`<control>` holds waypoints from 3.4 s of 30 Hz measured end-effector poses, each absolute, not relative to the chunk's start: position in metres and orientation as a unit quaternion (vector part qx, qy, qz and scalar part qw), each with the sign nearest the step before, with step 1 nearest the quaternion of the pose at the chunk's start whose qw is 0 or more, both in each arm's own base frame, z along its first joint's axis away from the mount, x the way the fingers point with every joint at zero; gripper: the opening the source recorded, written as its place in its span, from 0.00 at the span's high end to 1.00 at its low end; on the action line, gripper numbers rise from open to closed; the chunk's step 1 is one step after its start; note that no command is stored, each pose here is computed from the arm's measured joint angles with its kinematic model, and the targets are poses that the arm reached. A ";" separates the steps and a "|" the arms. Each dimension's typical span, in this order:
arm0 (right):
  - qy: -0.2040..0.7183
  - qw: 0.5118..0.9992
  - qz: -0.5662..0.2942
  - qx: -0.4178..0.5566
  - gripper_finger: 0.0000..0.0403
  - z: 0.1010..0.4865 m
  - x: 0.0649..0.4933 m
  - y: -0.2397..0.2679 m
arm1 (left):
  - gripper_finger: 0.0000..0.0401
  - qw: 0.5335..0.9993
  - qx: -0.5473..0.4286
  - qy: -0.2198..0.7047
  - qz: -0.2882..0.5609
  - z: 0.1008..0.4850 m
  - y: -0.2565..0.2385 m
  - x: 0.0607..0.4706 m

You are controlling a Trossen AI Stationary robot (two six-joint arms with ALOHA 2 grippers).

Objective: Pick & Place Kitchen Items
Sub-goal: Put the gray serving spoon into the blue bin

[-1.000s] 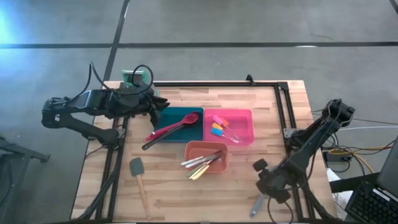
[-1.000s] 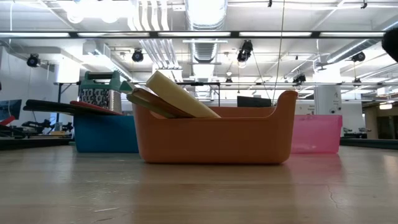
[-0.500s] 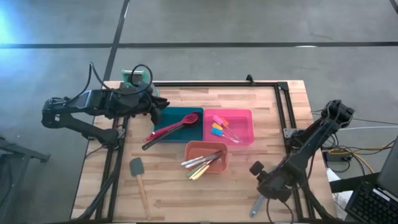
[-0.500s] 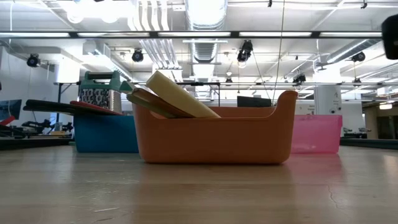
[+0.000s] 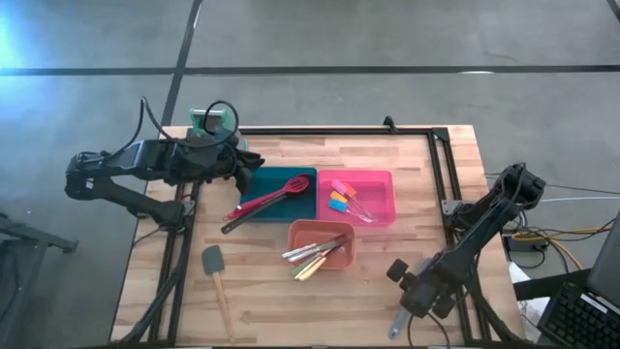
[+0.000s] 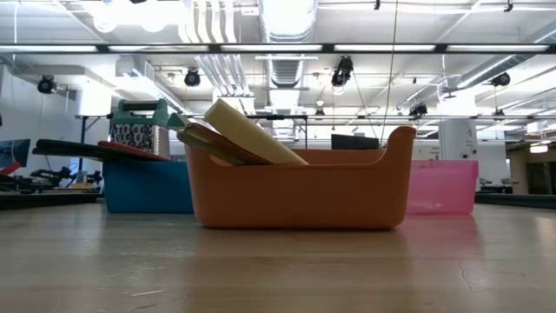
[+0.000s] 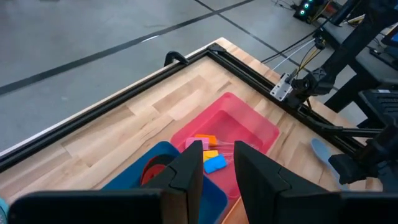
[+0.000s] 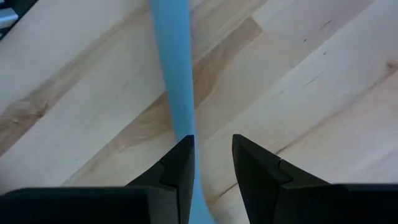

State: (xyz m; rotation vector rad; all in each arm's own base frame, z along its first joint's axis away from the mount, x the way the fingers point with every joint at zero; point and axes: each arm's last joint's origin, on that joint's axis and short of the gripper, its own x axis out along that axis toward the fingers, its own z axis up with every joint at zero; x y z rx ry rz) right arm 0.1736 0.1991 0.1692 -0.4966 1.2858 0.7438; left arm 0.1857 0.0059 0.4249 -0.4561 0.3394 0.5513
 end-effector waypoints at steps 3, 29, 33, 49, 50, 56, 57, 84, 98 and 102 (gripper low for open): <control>0.582 0.703 0.337 -0.230 0.75 0.166 0.174 0.200 | 0.76 0.922 -0.221 0.168 0.269 0.424 0.006 0.187; 0.640 0.659 0.289 -0.270 0.90 0.128 0.162 0.197 | 0.76 0.915 -0.210 0.206 0.275 0.410 0.005 0.211; 0.640 0.674 0.282 -0.241 0.92 0.138 0.162 0.197 | 0.76 0.914 -0.208 0.210 0.276 0.408 0.004 0.214; 0.636 0.748 0.186 -0.030 0.92 0.223 0.154 0.168 | 0.76 0.926 -0.253 0.211 0.182 0.409 -0.004 0.228; 0.631 0.755 0.178 -0.011 0.92 0.229 0.155 0.163 | 0.77 0.928 -0.251 0.209 0.178 0.408 -0.005 0.231; 0.596 0.789 0.129 0.075 0.92 0.257 0.165 0.132 | 0.77 0.944 -0.207 0.208 0.154 0.404 -0.019 0.259; 0.585 0.797 0.124 0.085 0.92 0.262 0.167 0.127 | 0.77 0.946 -0.200 0.204 0.151 0.403 -0.021 0.265; 0.150 0.987 -0.025 0.042 0.92 0.458 0.153 0.053 | 0.76 0.983 -0.047 -0.163 0.074 0.402 -0.065 0.373; 0.471 0.878 -0.088 0.003 0.92 0.409 0.147 0.050 | 0.76 0.985 0.015 0.128 0.118 0.495 -0.048 0.312; 0.507 0.858 -0.079 -0.032 0.92 0.399 0.162 0.056 | 0.76 0.979 0.021 0.163 0.124 0.504 -0.045 0.312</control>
